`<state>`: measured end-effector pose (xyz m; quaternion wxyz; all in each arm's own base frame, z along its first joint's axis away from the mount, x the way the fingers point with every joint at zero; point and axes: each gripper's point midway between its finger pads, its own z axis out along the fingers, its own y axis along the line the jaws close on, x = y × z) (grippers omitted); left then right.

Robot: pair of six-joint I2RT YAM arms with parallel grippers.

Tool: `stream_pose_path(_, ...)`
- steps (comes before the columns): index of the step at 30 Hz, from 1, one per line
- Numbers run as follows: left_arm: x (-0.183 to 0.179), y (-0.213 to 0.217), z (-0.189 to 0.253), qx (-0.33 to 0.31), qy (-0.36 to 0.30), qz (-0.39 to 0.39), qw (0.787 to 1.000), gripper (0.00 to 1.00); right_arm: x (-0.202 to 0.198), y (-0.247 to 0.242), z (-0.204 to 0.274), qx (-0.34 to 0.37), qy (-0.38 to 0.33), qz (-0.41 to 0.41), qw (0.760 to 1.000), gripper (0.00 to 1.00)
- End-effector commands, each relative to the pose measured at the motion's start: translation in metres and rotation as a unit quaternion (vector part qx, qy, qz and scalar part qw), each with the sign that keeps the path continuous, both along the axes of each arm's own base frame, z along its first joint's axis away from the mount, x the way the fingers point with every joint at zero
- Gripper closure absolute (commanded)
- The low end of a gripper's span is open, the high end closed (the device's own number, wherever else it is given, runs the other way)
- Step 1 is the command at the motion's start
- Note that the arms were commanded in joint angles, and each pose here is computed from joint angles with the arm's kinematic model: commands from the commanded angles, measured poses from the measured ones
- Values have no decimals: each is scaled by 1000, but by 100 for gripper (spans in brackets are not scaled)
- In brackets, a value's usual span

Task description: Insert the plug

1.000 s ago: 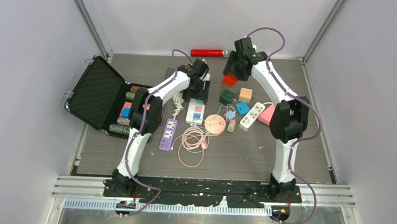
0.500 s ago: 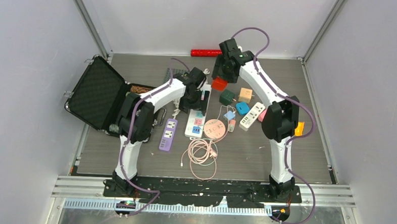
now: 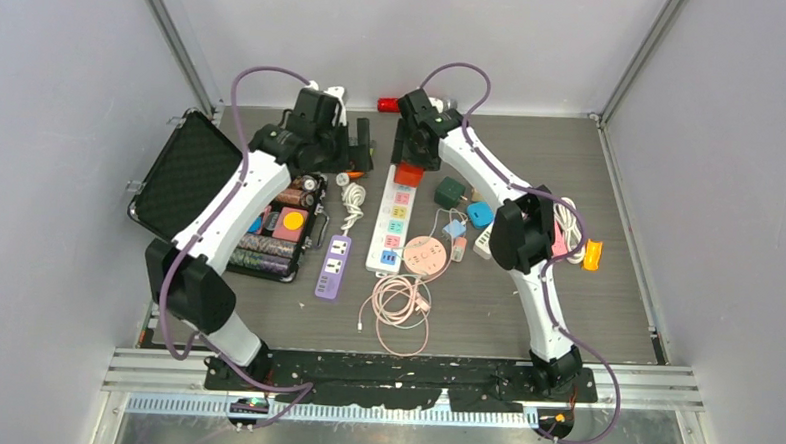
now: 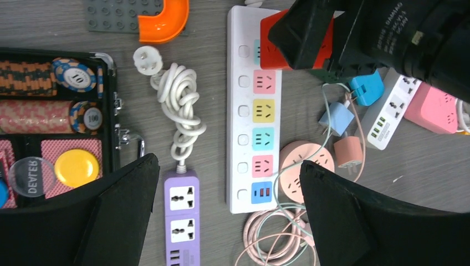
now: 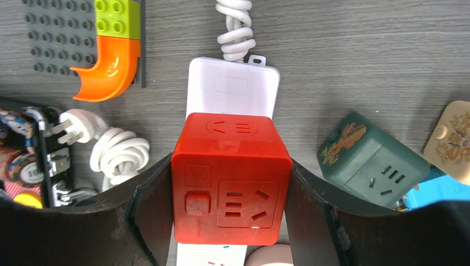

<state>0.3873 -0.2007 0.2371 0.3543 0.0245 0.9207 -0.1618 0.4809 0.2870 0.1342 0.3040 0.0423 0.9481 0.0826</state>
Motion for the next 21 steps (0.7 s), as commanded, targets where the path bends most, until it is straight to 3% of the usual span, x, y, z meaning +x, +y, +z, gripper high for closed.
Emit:
stream_pose_path(1, -9, 26, -6, 29, -12, 11, 999, 5, 20, 2, 19, 3, -44, -8, 999, 95)
stream_pose_path(21, -11, 55, -27, 38, 8, 37, 999, 6, 10, 14, -13, 3, -2, 43, 999, 94)
